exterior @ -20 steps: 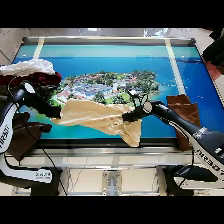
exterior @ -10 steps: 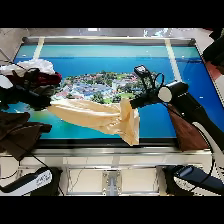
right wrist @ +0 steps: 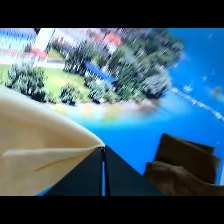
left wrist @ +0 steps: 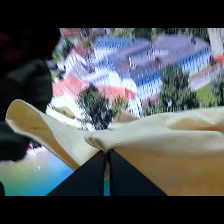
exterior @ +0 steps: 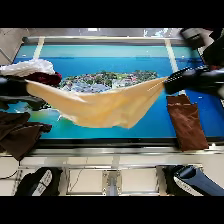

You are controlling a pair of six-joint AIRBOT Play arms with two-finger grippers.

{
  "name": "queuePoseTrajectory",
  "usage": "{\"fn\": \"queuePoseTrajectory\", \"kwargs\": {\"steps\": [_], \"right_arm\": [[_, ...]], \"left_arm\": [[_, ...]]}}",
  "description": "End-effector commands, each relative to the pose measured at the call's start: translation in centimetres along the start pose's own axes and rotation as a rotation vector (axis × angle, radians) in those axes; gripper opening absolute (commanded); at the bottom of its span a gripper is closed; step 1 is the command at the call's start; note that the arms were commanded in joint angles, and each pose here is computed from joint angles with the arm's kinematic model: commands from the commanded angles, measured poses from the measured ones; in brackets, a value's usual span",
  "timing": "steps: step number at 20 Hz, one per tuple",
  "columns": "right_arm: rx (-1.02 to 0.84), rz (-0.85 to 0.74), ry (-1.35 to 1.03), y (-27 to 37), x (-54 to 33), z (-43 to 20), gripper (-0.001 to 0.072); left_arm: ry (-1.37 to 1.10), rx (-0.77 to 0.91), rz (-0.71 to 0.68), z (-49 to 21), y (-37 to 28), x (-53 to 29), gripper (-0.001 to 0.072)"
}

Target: Fold the shirts.

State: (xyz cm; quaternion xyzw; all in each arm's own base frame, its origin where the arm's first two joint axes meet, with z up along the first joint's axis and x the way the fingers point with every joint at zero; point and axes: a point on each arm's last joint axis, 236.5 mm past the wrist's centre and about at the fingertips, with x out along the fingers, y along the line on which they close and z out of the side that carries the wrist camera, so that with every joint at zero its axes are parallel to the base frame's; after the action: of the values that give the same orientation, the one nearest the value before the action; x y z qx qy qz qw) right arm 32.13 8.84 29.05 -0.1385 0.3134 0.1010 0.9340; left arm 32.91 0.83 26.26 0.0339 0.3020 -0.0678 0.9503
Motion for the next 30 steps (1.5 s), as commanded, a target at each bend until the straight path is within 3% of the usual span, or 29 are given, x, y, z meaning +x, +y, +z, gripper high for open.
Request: {"fn": "queuePoseTrajectory", "kwargs": {"steps": [1,6,8,10,12,15,20,23,26,30], "right_arm": [[0.093,-0.071,-0.305,-4.8,-13.2,4.2,0.0008],[0.084,-0.103,-0.624,-7.5,-24.1,8.8,0.0007],[0.054,-0.153,-0.714,-8.3,-25.3,10.9,0.0005],[0.024,-0.202,-0.725,-8.7,-23.7,12.9,0.0005],[-0.009,-0.228,-0.645,-8.3,-19.0,14.4,0.0005],[-0.072,-0.235,-0.448,-6.7,-7.6,15.7,0.0005],[0.045,-0.003,-0.085,-3.9,15.5,10.3,0.0006],[0.152,0.096,-0.015,-3.1,26.1,7.4,0.0006],[0.216,0.128,-0.075,-1.8,33.8,6.7,0.0006],[0.363,0.178,-0.231,-0.4,38.4,8.4,0.0037]], "left_arm": [[-0.437,0.013,0.116,8.6,-1.4,-13.9,0.0009],[-0.681,0.090,0.087,12.1,-5.8,-24.6,0.0009],[-0.643,0.059,-0.023,11.8,-7.6,-23.3,0.0010],[-0.452,0.037,-0.180,9.8,-9.6,-18.9,0.0010],[-0.246,0.013,-0.282,7.4,-10.0,-14.1,0.0009],[0.032,-0.087,-0.311,3.2,-7.4,-5.2,0.0010],[0.496,-0.251,-0.372,-11.3,-5.2,9.6,0.0010],[0.459,-0.342,-0.254,-15.7,-2.1,18.8,0.0010],[0.258,-0.419,-0.081,-14.3,2.5,26.3,0.0009],[0.242,-0.516,-0.066,-15.7,2.1,31.3,0.0018]]}}
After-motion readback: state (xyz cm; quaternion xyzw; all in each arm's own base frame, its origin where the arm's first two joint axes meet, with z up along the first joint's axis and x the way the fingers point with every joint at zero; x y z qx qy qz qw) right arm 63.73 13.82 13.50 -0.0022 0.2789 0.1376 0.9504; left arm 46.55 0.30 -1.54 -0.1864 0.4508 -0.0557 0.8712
